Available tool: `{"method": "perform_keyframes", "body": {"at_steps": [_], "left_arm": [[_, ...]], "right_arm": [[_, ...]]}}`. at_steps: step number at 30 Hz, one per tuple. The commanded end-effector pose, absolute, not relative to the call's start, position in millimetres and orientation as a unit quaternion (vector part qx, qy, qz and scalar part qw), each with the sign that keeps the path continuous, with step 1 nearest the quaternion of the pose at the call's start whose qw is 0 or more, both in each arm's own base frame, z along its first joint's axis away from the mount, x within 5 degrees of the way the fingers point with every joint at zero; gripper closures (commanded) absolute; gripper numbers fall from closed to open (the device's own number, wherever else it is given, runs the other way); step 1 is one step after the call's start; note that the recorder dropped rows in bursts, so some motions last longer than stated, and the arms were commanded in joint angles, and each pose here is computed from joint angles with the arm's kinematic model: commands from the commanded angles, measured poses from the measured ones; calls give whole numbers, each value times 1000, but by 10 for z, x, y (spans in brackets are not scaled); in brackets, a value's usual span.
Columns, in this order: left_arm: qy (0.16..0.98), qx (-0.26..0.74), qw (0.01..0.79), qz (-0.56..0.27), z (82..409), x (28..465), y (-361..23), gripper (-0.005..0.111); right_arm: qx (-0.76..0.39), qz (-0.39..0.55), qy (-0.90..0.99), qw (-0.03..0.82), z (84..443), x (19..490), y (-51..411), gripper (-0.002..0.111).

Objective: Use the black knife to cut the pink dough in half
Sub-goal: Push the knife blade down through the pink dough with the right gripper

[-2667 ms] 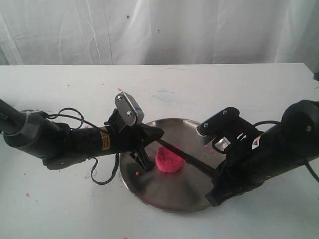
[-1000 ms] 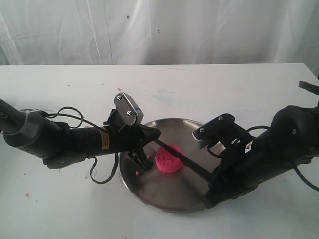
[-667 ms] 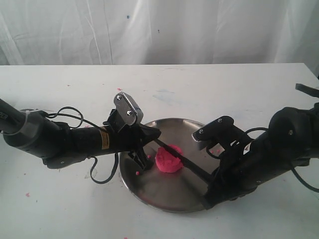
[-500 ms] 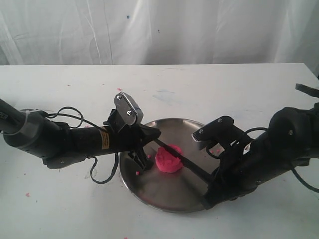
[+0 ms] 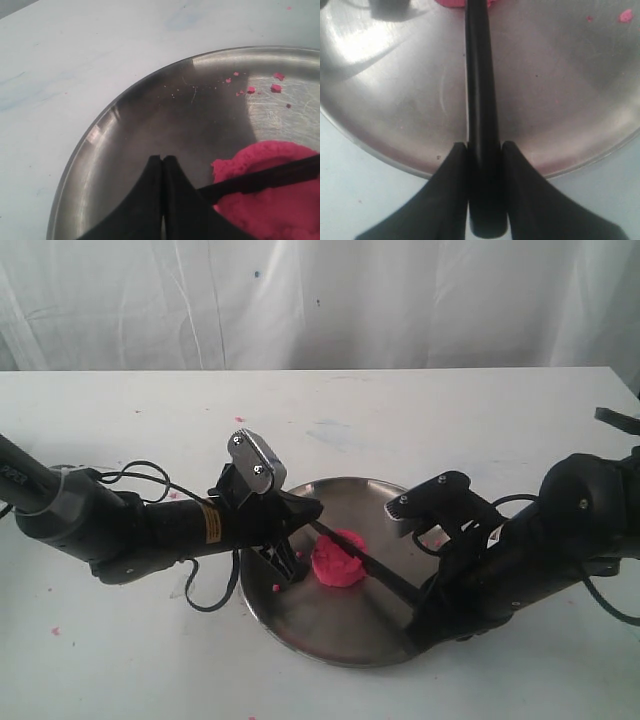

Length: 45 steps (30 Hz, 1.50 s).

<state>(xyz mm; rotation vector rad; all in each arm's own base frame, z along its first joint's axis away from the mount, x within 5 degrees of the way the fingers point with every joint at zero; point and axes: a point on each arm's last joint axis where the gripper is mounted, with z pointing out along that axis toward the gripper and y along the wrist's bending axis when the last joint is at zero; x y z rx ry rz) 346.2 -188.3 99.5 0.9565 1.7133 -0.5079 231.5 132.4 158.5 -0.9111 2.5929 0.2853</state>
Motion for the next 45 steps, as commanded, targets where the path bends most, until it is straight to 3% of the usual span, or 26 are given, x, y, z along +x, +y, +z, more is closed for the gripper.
{"method": "perform_keyframes", "body": {"at_steps": [1, 45], "left_arm": [[739, 420, 489, -197, 825, 3416, -1856, 107], [740, 418, 489, -197, 825, 3418, -1855, 107]], "right_arm": [[-318, 99, 919, 211, 1605, 2365, 1337, 108], [-314, 88, 919, 222, 1522, 2428, 1344, 108]]}}
